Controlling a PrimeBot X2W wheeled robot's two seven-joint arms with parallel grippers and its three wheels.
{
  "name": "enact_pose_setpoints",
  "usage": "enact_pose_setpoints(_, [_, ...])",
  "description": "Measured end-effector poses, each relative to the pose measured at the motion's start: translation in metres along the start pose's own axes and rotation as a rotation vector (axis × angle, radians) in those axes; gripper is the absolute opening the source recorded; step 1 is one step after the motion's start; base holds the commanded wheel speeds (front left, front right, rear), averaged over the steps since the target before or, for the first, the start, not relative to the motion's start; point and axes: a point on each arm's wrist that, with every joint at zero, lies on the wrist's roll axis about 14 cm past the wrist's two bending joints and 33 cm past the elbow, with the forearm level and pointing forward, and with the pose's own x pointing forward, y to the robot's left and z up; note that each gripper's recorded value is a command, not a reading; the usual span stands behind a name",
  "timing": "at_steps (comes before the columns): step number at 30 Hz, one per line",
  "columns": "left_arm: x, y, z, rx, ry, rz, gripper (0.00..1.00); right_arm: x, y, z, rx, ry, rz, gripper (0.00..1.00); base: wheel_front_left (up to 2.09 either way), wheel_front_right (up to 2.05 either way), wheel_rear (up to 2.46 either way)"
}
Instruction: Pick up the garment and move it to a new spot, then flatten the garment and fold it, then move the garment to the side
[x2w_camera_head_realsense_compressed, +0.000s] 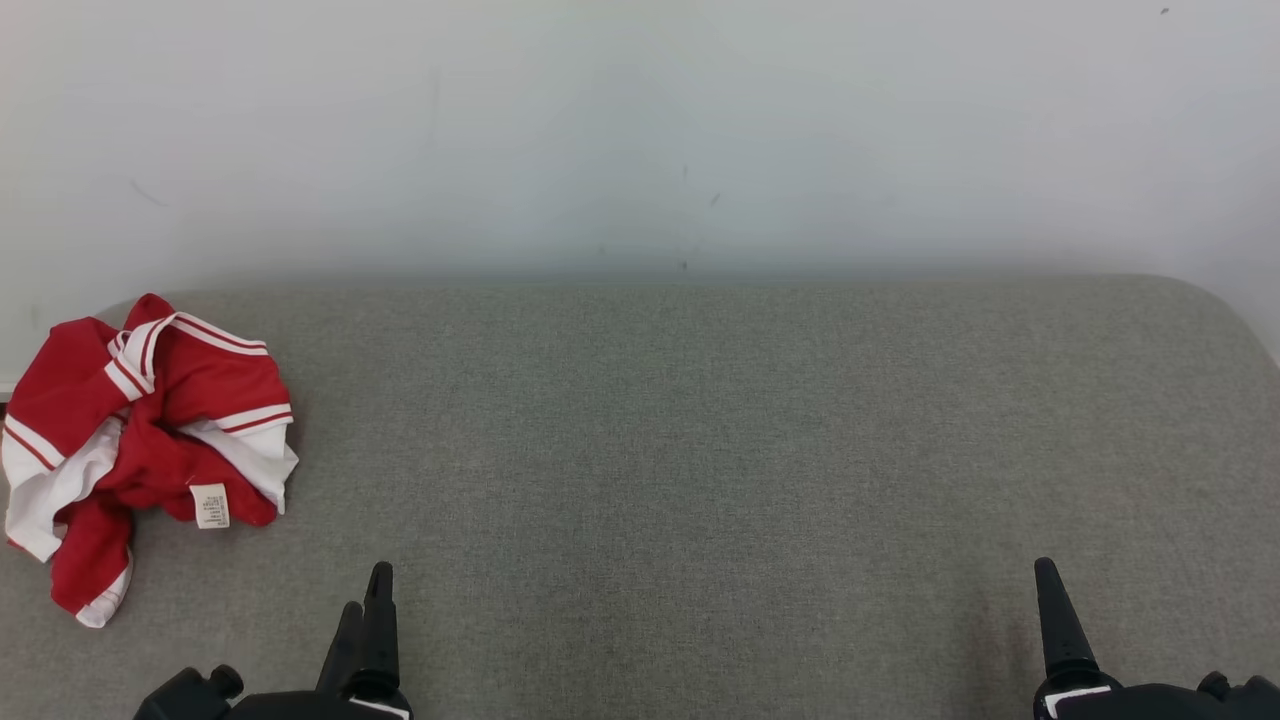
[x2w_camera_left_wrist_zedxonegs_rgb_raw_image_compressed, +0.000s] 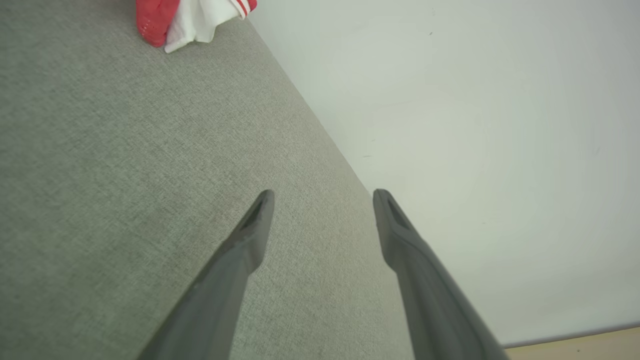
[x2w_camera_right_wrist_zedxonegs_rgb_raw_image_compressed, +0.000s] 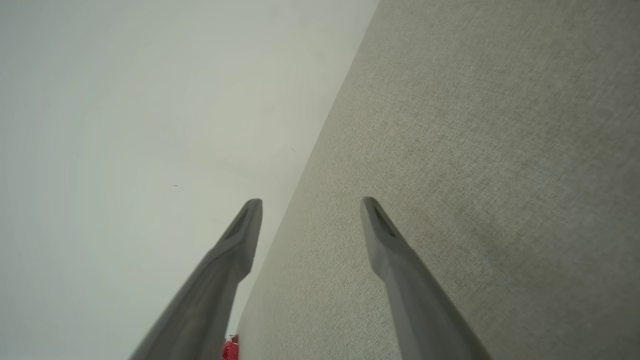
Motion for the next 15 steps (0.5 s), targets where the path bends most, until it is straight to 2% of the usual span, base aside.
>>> enact_pose_setpoints(1, [0.000, 0.000, 0.000, 0.000, 0.000, 0.000, 1.00, 0.000, 0.000, 0.000, 0.000, 0.000, 0.000, 1.00, 0.00, 0.00, 0.00])
enact_pose_setpoints(15, [-0.004, -0.015, 0.006, 0.321, -0.037, -0.045, 1.00, 0.002, 0.004, -0.011, -0.257, 0.023, 0.023, 1.00, 0.00, 0.00, 0.00])
